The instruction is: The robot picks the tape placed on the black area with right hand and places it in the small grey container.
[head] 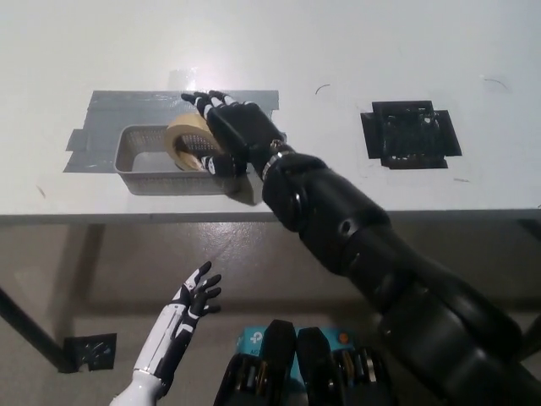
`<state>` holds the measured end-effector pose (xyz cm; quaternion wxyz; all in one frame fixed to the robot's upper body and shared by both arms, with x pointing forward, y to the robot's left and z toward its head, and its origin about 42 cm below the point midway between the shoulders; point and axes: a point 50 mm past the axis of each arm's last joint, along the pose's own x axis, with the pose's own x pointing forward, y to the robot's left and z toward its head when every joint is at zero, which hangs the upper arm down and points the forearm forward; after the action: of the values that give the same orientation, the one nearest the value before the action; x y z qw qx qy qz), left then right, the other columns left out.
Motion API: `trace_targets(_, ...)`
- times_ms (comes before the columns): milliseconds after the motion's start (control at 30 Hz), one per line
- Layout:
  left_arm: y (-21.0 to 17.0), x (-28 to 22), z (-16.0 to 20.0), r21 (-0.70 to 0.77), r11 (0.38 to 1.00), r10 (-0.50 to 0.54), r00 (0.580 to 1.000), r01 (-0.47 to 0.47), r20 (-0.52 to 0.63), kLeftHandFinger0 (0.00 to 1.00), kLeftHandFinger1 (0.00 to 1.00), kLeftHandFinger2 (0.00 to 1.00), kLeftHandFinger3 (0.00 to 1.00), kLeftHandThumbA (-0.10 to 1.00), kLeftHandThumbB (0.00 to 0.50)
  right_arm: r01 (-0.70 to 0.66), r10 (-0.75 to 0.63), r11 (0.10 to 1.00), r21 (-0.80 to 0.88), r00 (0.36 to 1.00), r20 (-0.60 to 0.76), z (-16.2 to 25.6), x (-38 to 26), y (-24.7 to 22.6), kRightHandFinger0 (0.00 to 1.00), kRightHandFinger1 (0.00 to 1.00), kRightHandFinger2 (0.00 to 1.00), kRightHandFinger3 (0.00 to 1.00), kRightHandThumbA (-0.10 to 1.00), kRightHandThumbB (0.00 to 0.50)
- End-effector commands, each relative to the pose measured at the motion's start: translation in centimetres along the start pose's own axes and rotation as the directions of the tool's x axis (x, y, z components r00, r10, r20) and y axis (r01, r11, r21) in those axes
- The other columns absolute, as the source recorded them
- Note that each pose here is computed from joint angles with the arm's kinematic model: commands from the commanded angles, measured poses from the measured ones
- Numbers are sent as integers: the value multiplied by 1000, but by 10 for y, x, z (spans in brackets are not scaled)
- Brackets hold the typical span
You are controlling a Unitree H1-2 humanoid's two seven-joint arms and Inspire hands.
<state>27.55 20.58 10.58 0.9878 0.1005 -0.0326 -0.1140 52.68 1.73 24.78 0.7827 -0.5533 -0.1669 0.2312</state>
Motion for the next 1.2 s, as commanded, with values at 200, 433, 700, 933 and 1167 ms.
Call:
trace_targets(200, 15, 13, 10, 36, 999, -26, 998, 24, 58, 851, 901, 920, 1000, 965, 81, -128, 28, 908, 400, 969, 247, 24, -28, -199, 1000, 1000, 1000, 1000, 883, 500)
trace_targets(433, 13, 13, 10, 30, 1000, -8, 998, 7, 60, 867, 924, 979, 1000, 970, 90, -84, -115, 863, 497, 927, 357, 11, -94, -254, 1000, 1000, 1000, 1000, 1000, 500)
trace_targets(700, 17, 9, 6, 39, 999, 9, 998, -11, 61, 1000, 1000, 1000, 1000, 1000, 119, 207, -543, 679, 705, 787, 293, -33, -233, -218, 1000, 1000, 1000, 1000, 1000, 460)
trace_targets(933, 13, -2, -9, 40, 999, 14, 999, -16, 34, 1000, 1000, 1000, 1000, 1000, 137, 303, -603, 563, 769, 787, 130, -60, -343, -111, 1000, 1000, 1000, 1000, 1000, 442)
trace_targets(1167, 2, -25, -24, -5, 1000, 30, 999, -30, -32, 1000, 1000, 1000, 1000, 1000, 146, 363, -583, 404, 840, 809, -68, -75, -396, -31, 1000, 1000, 1000, 1000, 1000, 388)
